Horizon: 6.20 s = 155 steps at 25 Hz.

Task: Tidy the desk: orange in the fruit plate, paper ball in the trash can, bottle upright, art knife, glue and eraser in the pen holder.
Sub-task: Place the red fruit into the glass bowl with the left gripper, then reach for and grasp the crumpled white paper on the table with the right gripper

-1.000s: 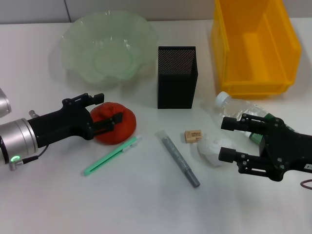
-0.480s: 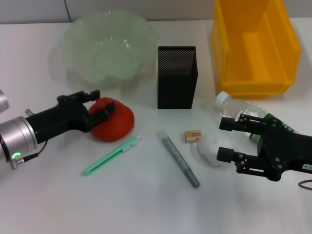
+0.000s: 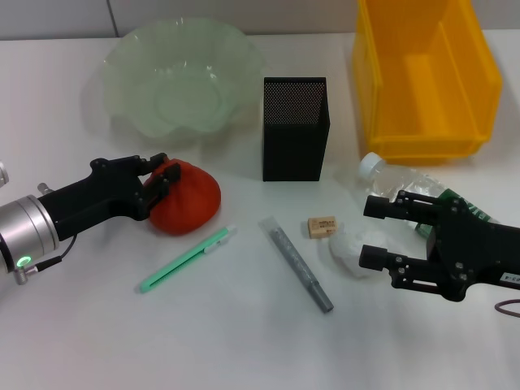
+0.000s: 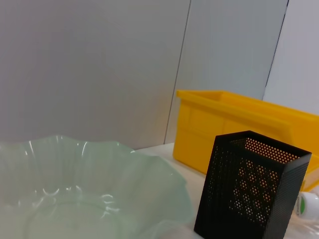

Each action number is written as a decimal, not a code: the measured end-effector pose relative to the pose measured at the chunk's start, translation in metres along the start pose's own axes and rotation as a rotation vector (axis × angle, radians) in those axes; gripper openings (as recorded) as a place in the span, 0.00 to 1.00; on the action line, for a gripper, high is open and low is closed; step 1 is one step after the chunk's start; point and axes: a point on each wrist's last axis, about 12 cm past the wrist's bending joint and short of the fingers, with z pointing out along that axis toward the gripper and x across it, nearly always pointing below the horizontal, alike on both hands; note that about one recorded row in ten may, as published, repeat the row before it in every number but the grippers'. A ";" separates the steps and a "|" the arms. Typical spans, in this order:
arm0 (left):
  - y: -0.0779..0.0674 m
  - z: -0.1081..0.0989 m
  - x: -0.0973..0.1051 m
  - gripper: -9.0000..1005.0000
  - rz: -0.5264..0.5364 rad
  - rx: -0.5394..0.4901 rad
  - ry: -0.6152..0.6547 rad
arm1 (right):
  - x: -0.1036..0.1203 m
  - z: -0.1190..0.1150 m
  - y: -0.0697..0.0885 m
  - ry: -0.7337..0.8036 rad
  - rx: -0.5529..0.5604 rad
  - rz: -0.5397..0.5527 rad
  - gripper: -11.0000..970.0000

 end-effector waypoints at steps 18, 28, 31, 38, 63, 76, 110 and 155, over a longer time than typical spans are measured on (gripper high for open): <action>-0.001 -0.012 -0.025 0.16 -0.020 0.096 -0.112 | 0.002 0.001 -0.001 0.004 0.012 0.011 0.68; 0.027 0.006 -0.081 0.16 0.054 -0.008 -0.233 | 0.005 0.008 -0.002 -0.007 0.001 0.017 0.68; 0.034 0.020 -0.098 0.16 0.086 -0.042 -0.233 | 0.005 0.009 -0.002 -0.009 -0.002 0.016 0.67; 0.042 0.060 -0.113 0.15 0.127 -0.124 -0.165 | 0.005 0.010 -0.002 -0.014 -0.001 0.019 0.67; 0.028 0.046 -0.109 0.53 0.112 -0.025 -0.273 | 0.007 0.011 0.000 -0.018 -0.002 0.027 0.66; -0.053 -0.024 -0.081 0.53 0.200 0.645 -0.232 | 0.005 0.009 -0.002 -0.034 0.015 0.026 0.66; -0.053 -0.022 -0.041 0.53 0.131 0.566 -0.100 | -0.135 0.159 -0.064 1.193 0.330 0.027 0.64; -0.050 -0.019 -0.038 0.53 0.121 0.529 -0.088 | -0.107 0.155 -0.046 1.269 0.263 0.071 0.56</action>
